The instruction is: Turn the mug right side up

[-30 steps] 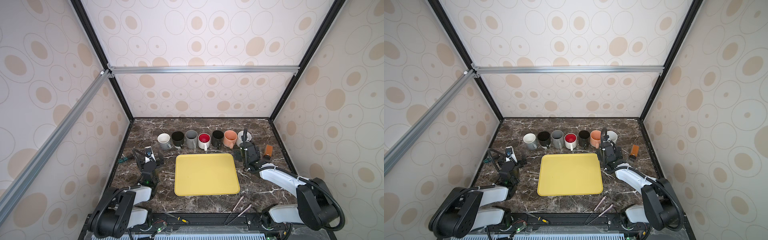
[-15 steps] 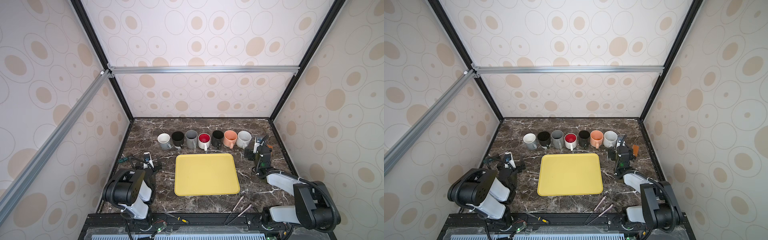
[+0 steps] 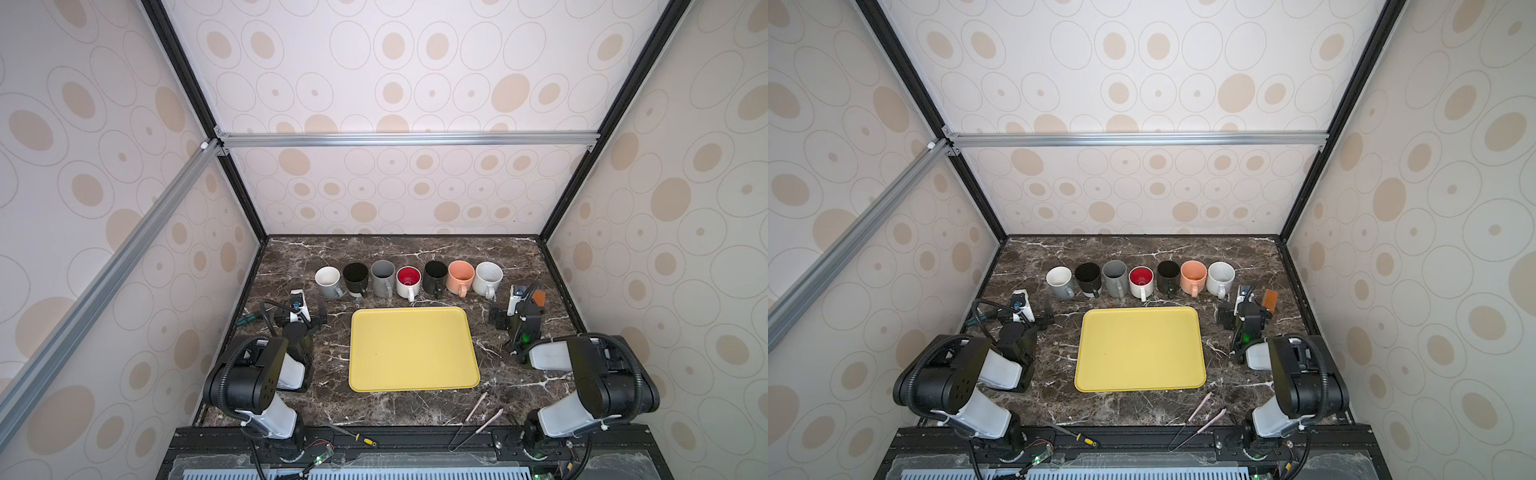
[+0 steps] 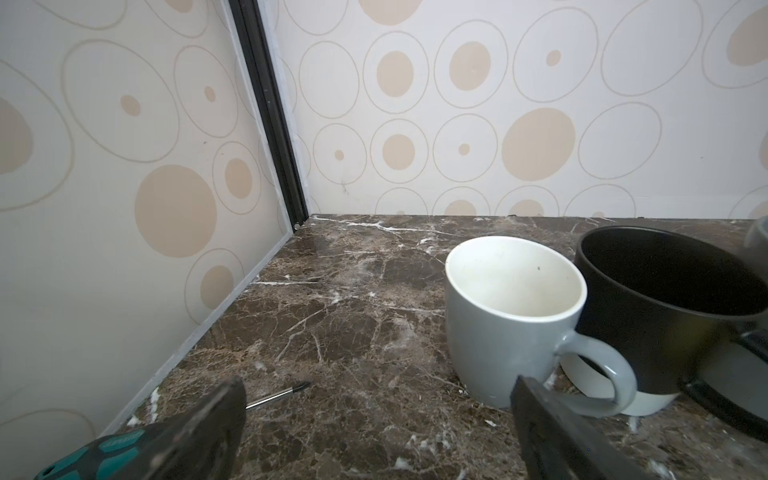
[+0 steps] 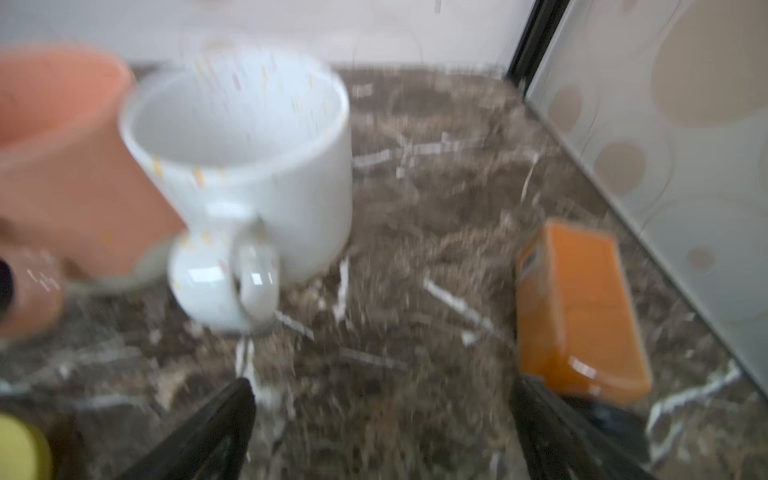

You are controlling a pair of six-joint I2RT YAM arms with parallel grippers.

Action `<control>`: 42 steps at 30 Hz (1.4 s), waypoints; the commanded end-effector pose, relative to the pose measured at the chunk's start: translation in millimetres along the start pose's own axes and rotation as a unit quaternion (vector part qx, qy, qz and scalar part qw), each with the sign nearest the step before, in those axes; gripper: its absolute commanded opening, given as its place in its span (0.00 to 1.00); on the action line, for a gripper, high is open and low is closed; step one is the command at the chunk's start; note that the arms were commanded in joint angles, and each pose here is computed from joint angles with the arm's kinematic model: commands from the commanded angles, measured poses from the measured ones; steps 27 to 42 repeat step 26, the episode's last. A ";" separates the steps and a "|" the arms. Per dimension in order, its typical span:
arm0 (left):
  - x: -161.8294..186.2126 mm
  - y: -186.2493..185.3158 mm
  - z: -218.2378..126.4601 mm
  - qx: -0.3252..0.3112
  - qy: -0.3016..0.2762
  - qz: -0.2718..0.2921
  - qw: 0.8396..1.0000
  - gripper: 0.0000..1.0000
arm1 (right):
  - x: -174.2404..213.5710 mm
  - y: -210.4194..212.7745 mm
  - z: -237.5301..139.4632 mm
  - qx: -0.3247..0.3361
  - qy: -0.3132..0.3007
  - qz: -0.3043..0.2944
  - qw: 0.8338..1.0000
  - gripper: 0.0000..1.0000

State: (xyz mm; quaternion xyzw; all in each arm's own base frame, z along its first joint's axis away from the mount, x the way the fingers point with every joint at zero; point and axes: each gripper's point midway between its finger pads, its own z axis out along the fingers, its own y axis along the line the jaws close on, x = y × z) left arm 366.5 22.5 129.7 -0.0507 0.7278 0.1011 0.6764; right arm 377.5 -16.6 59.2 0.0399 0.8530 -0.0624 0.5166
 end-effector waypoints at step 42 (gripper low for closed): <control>-1.5 -2.3 11.0 0.026 0.009 -0.001 1.000 1.00 | -32.3 16.0 3.4 -0.032 -0.035 -0.011 0.999 1.00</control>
